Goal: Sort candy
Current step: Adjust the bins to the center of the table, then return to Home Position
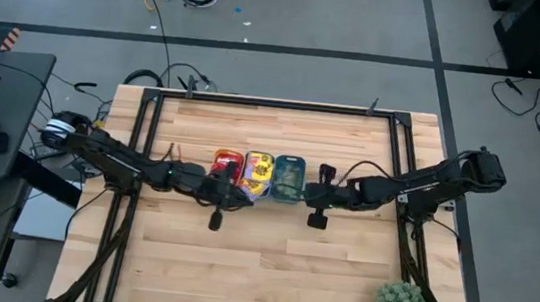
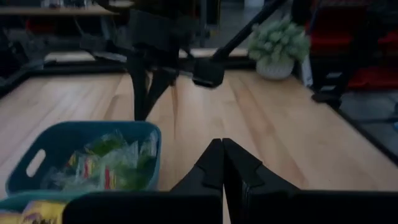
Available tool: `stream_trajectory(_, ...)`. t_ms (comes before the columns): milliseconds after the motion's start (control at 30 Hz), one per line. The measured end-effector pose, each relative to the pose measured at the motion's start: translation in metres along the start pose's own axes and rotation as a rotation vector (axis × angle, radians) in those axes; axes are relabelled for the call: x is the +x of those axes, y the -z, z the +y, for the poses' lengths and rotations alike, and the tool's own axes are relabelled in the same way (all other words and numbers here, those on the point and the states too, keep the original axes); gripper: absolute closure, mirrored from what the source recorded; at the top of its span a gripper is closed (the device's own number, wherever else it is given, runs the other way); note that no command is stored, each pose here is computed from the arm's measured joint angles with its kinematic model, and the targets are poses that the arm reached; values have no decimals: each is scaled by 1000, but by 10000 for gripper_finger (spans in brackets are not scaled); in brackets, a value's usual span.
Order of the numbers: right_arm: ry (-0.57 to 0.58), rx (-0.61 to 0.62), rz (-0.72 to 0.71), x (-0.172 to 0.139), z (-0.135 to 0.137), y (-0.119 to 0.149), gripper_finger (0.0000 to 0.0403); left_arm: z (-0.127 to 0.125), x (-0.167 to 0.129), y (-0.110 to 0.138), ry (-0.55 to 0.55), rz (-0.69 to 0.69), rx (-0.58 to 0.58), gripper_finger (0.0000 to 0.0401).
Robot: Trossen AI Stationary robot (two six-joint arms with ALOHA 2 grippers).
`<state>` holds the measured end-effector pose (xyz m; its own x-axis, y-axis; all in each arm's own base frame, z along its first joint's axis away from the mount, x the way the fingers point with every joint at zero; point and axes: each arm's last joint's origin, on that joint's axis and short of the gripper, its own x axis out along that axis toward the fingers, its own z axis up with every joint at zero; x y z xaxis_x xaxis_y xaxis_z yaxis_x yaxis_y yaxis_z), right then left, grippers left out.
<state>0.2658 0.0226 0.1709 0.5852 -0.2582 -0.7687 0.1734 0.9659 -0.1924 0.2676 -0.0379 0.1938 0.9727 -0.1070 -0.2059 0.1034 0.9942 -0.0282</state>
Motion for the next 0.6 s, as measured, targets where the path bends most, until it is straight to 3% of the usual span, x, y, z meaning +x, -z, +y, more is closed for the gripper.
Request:
stream_trajectory(200,-58,-90,-253,-13,8,1,403,5,-26,7,-2,-78,5,401)
stream_trajectory(333,-128,-89,-370,-26,3,6,403,11,-41,10,-26,-100,17,401)
stream_trajectory(600,-142,-60,-542,-61,-12,27,403,22,-64,13,-43,-131,22,401)
